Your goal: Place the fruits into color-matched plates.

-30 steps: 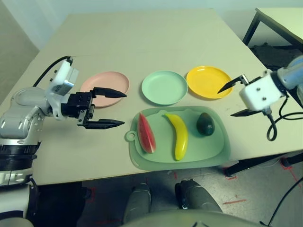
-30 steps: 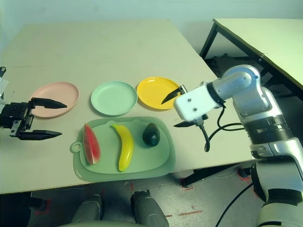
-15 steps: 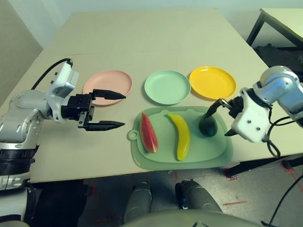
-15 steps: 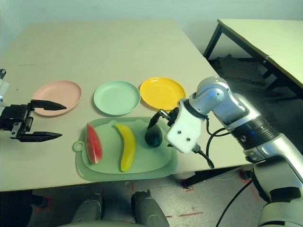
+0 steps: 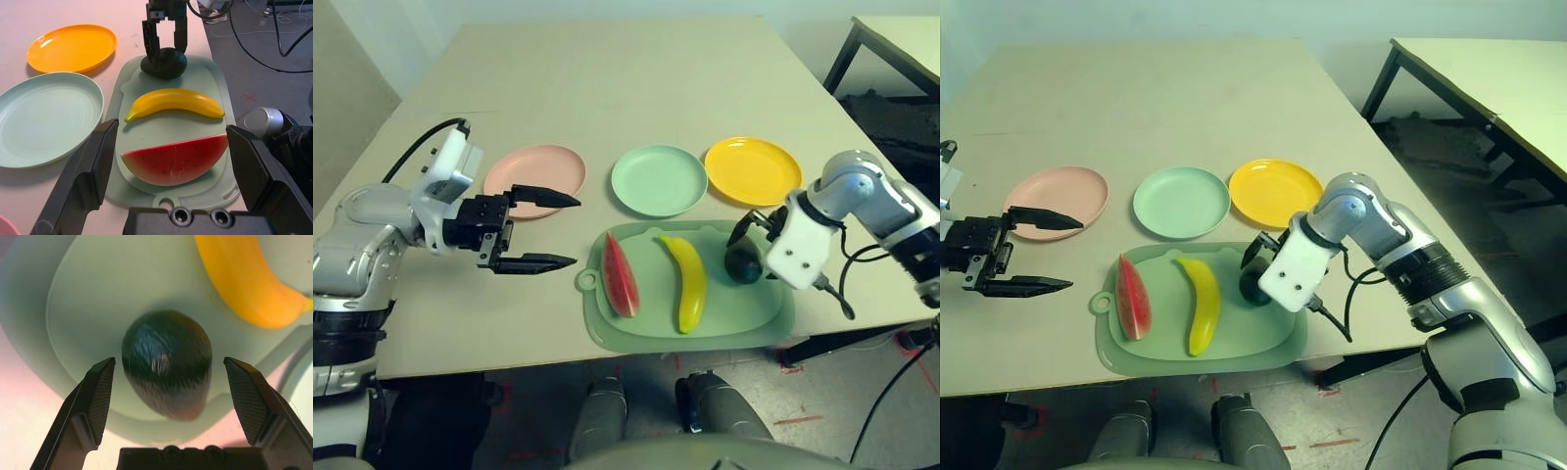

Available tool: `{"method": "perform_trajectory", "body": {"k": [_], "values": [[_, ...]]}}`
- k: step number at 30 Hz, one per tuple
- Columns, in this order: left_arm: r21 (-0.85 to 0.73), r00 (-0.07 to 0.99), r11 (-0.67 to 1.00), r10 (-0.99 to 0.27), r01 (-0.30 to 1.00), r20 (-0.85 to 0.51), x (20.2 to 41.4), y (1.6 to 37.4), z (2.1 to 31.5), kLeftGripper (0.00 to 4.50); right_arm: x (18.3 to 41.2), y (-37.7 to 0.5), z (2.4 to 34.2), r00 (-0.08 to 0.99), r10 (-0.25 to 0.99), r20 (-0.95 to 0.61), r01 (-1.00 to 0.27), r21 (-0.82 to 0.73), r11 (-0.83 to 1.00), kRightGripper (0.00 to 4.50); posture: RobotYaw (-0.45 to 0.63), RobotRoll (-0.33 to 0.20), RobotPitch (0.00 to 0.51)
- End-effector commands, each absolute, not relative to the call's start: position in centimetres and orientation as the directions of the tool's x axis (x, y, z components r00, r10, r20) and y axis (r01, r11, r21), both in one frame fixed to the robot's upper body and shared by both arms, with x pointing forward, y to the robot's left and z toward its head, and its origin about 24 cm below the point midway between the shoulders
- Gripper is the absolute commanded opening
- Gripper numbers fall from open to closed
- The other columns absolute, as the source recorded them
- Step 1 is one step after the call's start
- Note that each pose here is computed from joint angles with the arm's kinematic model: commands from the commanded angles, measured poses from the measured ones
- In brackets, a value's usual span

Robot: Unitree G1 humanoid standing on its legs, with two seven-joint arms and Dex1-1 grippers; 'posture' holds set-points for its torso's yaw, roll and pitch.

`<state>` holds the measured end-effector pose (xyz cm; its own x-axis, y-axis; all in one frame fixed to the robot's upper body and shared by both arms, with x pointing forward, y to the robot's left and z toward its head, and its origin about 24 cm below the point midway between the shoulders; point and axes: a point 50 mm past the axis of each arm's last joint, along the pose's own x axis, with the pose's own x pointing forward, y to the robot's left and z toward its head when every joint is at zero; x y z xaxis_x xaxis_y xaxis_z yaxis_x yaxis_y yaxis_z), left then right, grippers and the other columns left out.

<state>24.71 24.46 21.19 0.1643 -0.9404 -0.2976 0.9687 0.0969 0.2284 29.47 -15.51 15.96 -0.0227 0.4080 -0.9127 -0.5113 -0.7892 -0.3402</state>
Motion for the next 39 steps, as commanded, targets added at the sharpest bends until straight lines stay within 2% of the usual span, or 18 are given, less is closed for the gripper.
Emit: {"method": "perform_trajectory", "body": {"k": [1,3,5,6,16,21,26,31,34,39], "values": [[0.238,0.164,0.090,-0.934,0.967,-0.316,24.5,24.6,21.5,4.48,29.3,-15.4,16.0,-0.022,0.406,-0.914,-0.522,-0.335,-0.784,4.30,0.01,0.000,0.129],[0.241,0.169,0.093,-0.933,0.966,-0.318,24.5,24.7,21.5,4.50,29.2,-15.5,15.9,-0.025,0.402,-0.915,-0.531,-0.328,-0.781,3.84,0.01,0.000,0.130],[0.245,0.171,0.093,-0.932,0.965,-0.320,24.5,24.7,21.5,4.50,29.1,-15.6,15.9,-0.032,0.395,-0.918,-0.547,-0.315,-0.776,3.10,0.01,0.000,0.130],[0.246,0.172,0.093,-0.932,0.965,-0.321,24.5,24.7,21.5,4.50,29.2,-15.7,15.9,-0.032,0.393,-0.919,-0.551,-0.312,-0.774,2.92,0.00,0.000,0.133],[0.249,0.180,0.100,-0.929,0.963,-0.324,24.8,24.8,21.5,4.50,29.5,-15.7,16.7,-0.016,0.393,-0.919,-0.559,-0.317,-0.766,2.90,-0.01,0.000,0.136],[0.247,0.224,0.150,-0.925,0.957,-0.306,25.1,24.9,21.6,4.50,29.9,-15.4,17.8,0.006,0.417,-0.909,-0.564,-0.347,-0.749,2.90,-0.01,0.000,0.135],[0.243,0.285,0.213,-0.904,0.946,-0.318,25.4,25.2,21.7,4.50,31.6,-13.8,20.6,0.074,0.483,-0.873,-0.552,-0.439,-0.709,2.90,-0.01,0.000,0.131],[0.286,0.409,0.322,-0.849,0.903,-0.335,25.9,25.5,22.0,4.50,34.1,-10.9,23.2,0.167,0.600,-0.782,-0.523,-0.586,-0.619,2.90,0.00,0.000,0.125],[0.306,0.481,0.384,-0.794,0.871,-0.372,26.2,25.9,22.0,4.50,35.3,-9.1,23.6,0.203,0.651,-0.732,-0.508,-0.647,-0.569,2.90,0.00,0.000,0.125],[0.311,0.547,0.452,-0.729,0.836,-0.410,26.2,26.0,22.2,4.50,36.5,-6.6,22.4,0.245,0.668,-0.703,-0.499,-0.682,-0.534,2.90,0.03,0.000,0.119]]}}
